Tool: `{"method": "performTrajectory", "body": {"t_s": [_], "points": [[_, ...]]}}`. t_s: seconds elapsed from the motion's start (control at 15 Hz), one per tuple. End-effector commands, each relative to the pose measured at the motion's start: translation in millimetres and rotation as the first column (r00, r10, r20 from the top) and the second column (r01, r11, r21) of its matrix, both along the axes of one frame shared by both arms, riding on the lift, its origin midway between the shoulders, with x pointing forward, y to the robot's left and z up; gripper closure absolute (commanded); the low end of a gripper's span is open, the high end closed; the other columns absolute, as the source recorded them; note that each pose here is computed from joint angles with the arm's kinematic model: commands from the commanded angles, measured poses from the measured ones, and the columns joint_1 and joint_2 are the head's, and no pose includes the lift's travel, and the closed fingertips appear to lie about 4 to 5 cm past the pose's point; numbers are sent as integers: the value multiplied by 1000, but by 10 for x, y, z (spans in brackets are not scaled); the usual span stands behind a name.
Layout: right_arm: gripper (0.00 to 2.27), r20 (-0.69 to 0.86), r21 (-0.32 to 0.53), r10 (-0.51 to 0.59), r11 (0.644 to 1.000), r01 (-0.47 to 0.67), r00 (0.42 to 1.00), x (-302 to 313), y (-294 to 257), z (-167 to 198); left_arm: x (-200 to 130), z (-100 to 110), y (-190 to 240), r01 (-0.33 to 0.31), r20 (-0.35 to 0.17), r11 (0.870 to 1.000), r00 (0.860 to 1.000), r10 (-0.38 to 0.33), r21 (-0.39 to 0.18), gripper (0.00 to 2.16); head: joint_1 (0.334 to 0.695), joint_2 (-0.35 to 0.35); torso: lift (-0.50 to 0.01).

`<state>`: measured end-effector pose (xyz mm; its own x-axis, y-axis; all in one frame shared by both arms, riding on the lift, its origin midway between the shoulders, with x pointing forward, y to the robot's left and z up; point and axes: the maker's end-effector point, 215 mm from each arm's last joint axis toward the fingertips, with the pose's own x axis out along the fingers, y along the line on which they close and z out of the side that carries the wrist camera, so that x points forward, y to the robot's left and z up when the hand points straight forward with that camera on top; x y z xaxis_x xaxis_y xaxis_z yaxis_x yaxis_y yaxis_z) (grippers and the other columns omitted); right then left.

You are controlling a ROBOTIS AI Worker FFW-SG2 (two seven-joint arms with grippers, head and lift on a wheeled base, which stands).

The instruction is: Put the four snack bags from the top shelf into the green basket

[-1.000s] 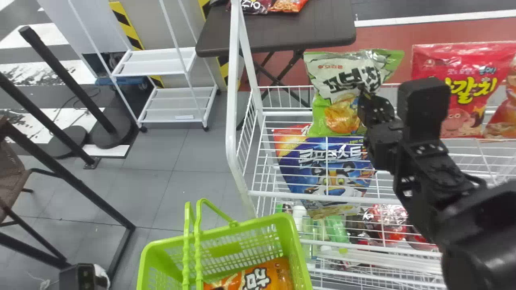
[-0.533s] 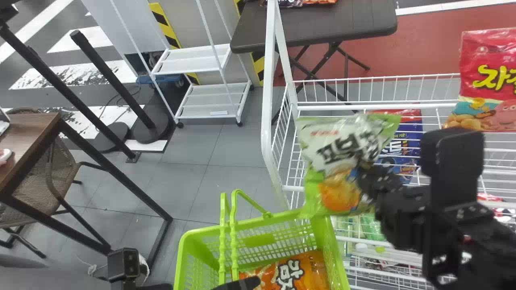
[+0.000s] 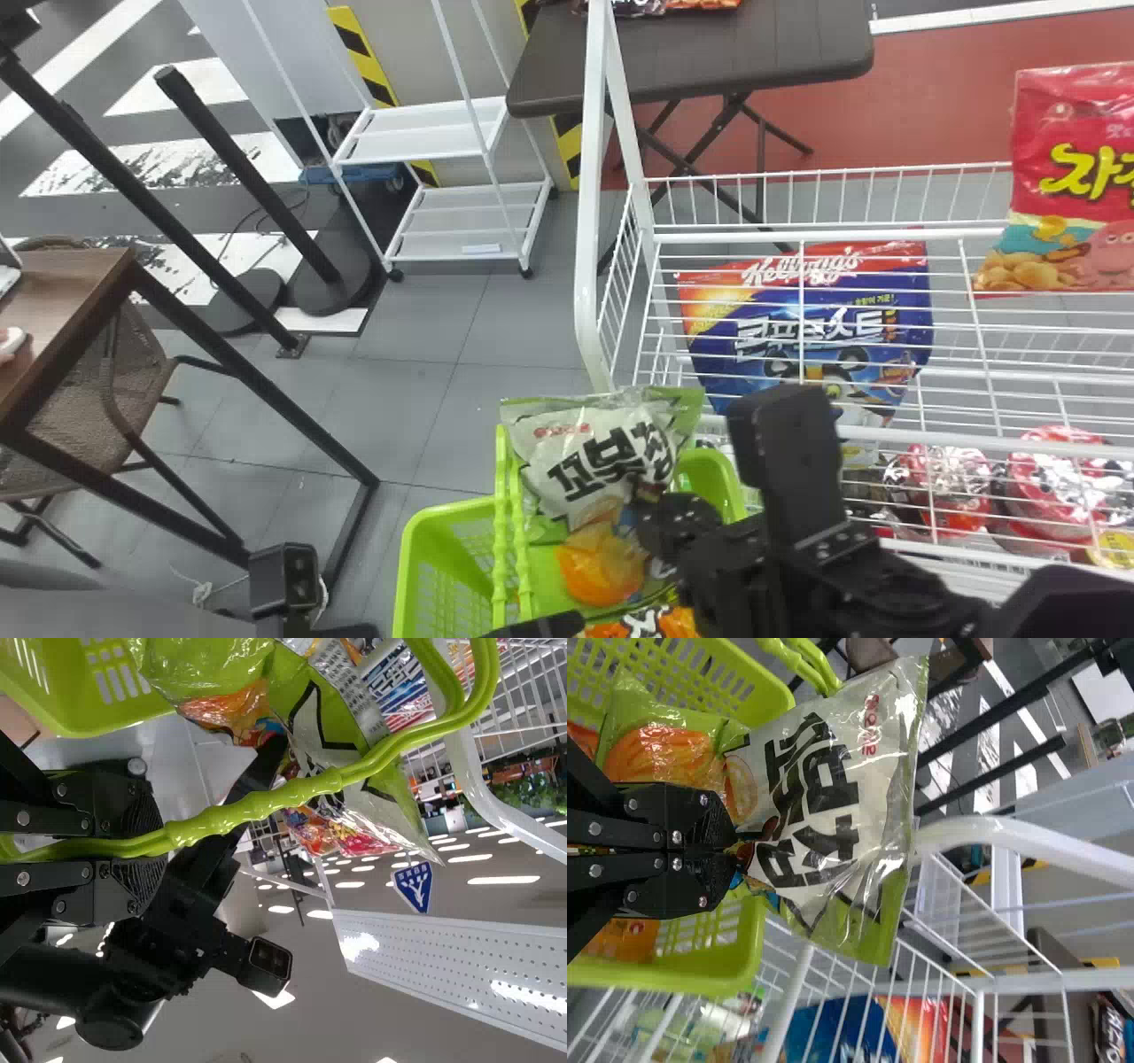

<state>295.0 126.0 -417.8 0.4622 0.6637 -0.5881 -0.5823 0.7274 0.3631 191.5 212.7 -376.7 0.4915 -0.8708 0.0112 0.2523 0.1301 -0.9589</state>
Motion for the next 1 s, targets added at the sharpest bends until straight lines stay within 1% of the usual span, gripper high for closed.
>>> {"method": "performTrajectory", "body": {"t_s": [0.0, 0.07, 0.13, 0.2, 0.27, 0.4, 0.53, 0.6, 0.67, 0.73, 0.8, 0.93], "points": [[2199, -56, -8, 47, 999, -48, 997, -229, 185, -217, 1, 30, -17, 4, 8, 1000, 1000, -4, -10, 2148, 695, 350, -1], [1963, -79, -13, 63, 998, -64, 995, -318, 217, -295, 2, 34, -18, 5, 9, 1000, 1000, -5, -9, 2148, 695, 350, -1], [1335, -102, -6, 81, 997, -82, 992, -402, 244, -322, 6, 34, -29, 7, 10, 1000, 1000, -6, -12, 2148, 695, 350, -1], [171, -128, -35, 110, 993, -115, 986, -524, 215, -396, 11, 34, -34, 8, 10, 1000, 1000, -8, -11, 2148, 695, 350, -1], [-2, -152, -61, 132, 988, -143, 980, -621, 160, -445, 13, 32, -40, 9, 8, 1000, 1000, -8, -14, 2148, 695, 350, -1], [39, -163, -90, 149, 982, -165, 975, -712, 6, -418, 14, 25, -36, 8, 9, 1000, 1000, -8, -12, 2148, 695, 350, -1], [63, -168, -118, 130, 981, -151, 977, -693, -237, -342, 19, 28, -36, 7, 10, 1000, 1000, -7, -14, 2148, 695, 350, -1], [63, -146, -123, 103, 985, -121, 984, -589, -378, -260, 19, 28, -36, 7, 10, 1000, 1000, -7, -14, 2148, 695, 350, -1], [53, -118, -130, 60, 989, -75, 991, -439, -544, -181, 18, 24, -35, 7, 9, 1000, 1000, -7, -15, 2148, 695, 350, -1], [53, -75, -154, 1, 988, -13, 997, -247, -770, -110, 18, 24, -35, 7, 9, 1000, 1000, -7, -15, 2148, 695, 350, -1], [53, -30, -183, -65, 981, 59, 997, -20, -1032, -46, 23, 27, -35, 7, 10, 1000, 1000, -7, -15, 2148, 695, 350, -1], [56, 34, -235, -169, 956, 172, 985, 365, -1490, 1, 18, 24, -35, 7, 9, 1000, 1000, -7, -15, 2148, 695, 350, -1]]}}
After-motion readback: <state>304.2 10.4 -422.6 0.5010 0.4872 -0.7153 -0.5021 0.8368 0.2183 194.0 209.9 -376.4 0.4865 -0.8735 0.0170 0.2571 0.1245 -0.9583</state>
